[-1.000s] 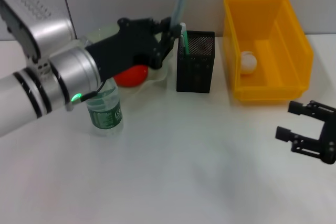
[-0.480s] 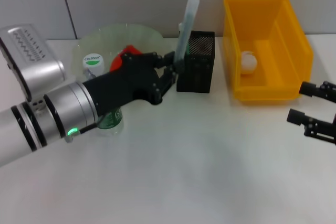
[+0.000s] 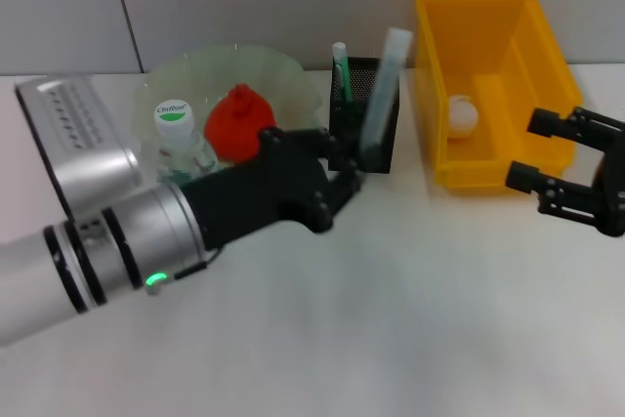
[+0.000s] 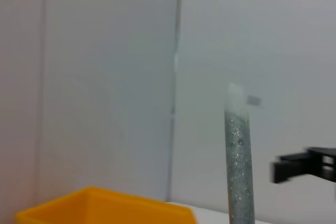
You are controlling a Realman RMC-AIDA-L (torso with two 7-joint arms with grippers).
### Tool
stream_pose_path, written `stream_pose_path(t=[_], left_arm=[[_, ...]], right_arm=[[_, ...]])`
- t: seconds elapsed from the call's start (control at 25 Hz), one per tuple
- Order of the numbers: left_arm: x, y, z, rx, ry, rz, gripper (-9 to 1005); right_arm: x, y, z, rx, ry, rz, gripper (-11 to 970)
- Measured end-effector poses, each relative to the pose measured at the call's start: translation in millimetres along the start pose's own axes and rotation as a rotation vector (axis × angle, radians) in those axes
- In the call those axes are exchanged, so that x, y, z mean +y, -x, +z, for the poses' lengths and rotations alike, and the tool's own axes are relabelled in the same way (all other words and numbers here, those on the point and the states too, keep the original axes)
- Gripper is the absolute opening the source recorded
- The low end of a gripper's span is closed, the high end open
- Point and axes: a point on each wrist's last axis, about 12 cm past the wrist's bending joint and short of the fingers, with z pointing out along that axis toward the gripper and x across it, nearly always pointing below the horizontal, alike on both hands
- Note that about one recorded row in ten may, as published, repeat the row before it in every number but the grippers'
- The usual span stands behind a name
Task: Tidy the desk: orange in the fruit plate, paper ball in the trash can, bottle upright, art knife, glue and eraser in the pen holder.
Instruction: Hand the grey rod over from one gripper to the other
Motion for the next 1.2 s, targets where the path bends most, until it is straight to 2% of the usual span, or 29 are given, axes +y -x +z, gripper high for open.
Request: stream_pose_path(t=[0.24, 0.52, 1.2], left_arm=[[-9.8, -7.4, 7.1, 0.003, -0.031, 0.020, 169], [-8.4, -15.7, 8.6, -0.004, -0.018, 0.007, 170], [-16.1, -16.9, 14.0, -0.004, -0.054, 0.027, 169]], right_arm=[[-4.6, 6.0, 16.1, -0.022, 0.036, -0.008, 737], [-6.0, 9.3, 28.5, -0.042, 0.072, -0.009, 737], [-6.8, 12.8, 51.1, -0.130, 0.112, 0.000, 738]])
